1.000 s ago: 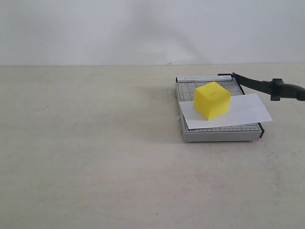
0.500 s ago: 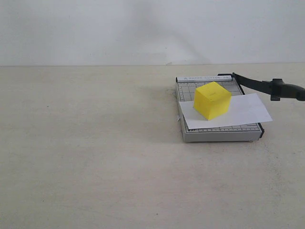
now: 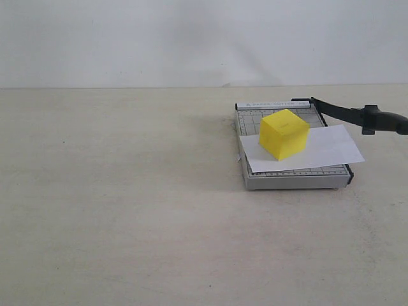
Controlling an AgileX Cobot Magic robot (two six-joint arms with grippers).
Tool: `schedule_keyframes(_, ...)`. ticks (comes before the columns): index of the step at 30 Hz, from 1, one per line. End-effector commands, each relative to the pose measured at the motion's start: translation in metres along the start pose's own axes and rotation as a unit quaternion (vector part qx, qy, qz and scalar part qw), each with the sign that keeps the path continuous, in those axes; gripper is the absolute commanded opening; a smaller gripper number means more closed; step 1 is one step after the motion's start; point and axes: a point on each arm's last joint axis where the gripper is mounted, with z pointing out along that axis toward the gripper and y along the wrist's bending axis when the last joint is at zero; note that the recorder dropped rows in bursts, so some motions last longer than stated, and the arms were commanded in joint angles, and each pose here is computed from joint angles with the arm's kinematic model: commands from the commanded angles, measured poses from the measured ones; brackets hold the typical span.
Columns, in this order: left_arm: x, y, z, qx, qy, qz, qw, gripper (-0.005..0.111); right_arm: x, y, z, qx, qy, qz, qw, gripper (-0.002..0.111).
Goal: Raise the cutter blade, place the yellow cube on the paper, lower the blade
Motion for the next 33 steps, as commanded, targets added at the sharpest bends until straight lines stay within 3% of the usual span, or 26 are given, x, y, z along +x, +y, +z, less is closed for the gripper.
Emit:
schedule_keyframes(1,0.002,0.005,0.0,-0.049,0.006,-0.007,0.999,0.004,0.006,0.0,-0.001,0.003,0.033,0.054,0.998,0.0)
schedule_keyframes(7,0.002,0.008,-0.001,-0.074,0.008,-0.008,0.997,0.004,-0.012,0.008,-0.002,0.006,0.108,0.08,0.991,0.001)
schedule_keyframes(9,0.002,0.008,-0.001,-0.074,0.008,-0.008,0.997,0.004,-0.023,0.013,0.0,0.009,0.142,0.079,0.987,0.006)
schedule_keyframes(11,0.002,0.008,-0.001,-0.074,0.008,-0.008,0.997,0.004,-0.032,0.017,0.005,0.015,0.189,0.074,0.979,0.019)
schedule_keyframes(15,0.002,0.008,-0.001,-0.074,0.008,-0.008,0.997,0.004,-0.058,0.025,0.023,0.032,0.269,0.059,0.961,0.06)
schedule_keyframes(16,0.002,0.008,-0.001,-0.074,0.008,-0.008,0.997,0.004,-0.065,0.026,0.031,0.04,0.291,0.049,0.955,0.064)
schedule_keyframes(22,0.002,0.008,-0.001,-0.076,0.008,-0.008,0.997,0.004,-0.108,0.035,0.098,0.063,0.386,-0.022,0.92,0.062)
schedule_keyframes(29,0.002,0.01,-0.001,-0.089,0.01,-0.009,0.996,0.004,-0.11,0.038,0.196,0.048,0.581,-0.094,0.807,0.062)
schedule_keyframes(33,0.002,0.01,-0.001,-0.091,0.01,-0.009,0.996,0.004,-0.103,0.038,0.243,0.037,0.604,-0.112,0.788,0.062)
